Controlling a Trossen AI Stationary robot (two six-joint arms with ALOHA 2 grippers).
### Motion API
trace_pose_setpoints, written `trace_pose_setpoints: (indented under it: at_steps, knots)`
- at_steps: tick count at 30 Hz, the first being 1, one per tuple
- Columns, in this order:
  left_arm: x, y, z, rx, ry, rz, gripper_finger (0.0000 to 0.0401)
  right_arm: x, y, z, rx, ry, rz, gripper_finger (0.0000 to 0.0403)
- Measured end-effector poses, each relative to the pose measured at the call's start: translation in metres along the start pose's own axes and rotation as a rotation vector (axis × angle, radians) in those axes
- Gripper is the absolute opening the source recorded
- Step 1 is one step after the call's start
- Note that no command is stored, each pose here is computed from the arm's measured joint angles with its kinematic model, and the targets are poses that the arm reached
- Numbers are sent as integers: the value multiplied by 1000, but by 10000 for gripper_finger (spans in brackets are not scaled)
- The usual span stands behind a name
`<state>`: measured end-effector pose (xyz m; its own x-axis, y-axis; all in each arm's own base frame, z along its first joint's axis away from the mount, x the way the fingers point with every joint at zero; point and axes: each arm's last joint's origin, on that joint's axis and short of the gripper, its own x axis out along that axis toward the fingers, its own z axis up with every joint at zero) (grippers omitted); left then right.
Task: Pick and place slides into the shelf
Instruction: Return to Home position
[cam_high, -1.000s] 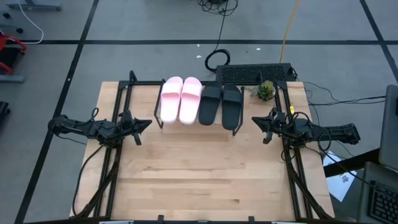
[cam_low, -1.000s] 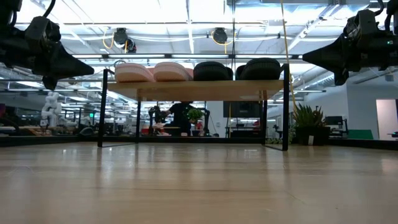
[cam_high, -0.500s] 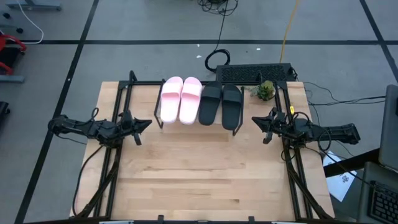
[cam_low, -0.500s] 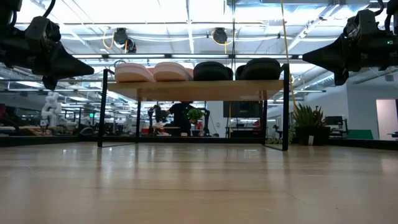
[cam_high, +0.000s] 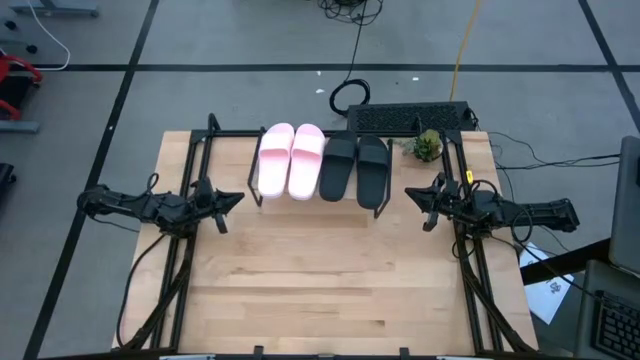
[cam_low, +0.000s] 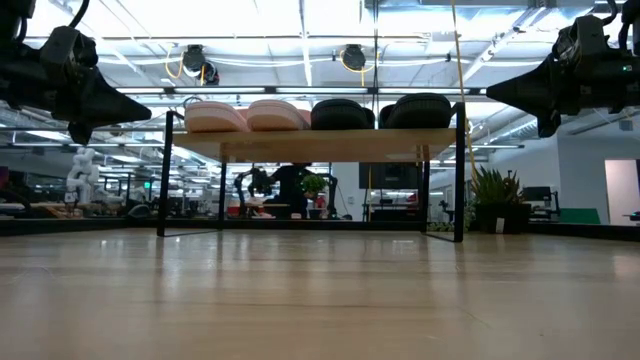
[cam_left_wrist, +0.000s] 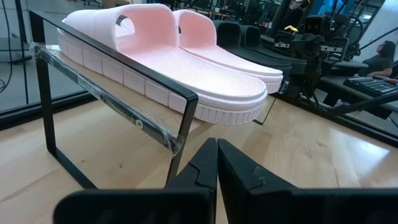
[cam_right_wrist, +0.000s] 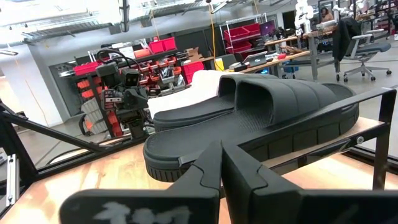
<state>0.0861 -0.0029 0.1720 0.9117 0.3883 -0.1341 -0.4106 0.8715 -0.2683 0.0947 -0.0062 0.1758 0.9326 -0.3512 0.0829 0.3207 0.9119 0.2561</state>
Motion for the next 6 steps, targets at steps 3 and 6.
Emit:
trace_pose_setpoints:
  at_steps: [3, 6]
  knots:
    - [0, 0, 0, 0, 0, 0, 10, 0, 0, 0, 0, 0, 0, 0]
    - [0, 0, 0, 1, 0, 0, 10, 0, 0, 0, 0, 0, 0, 0]
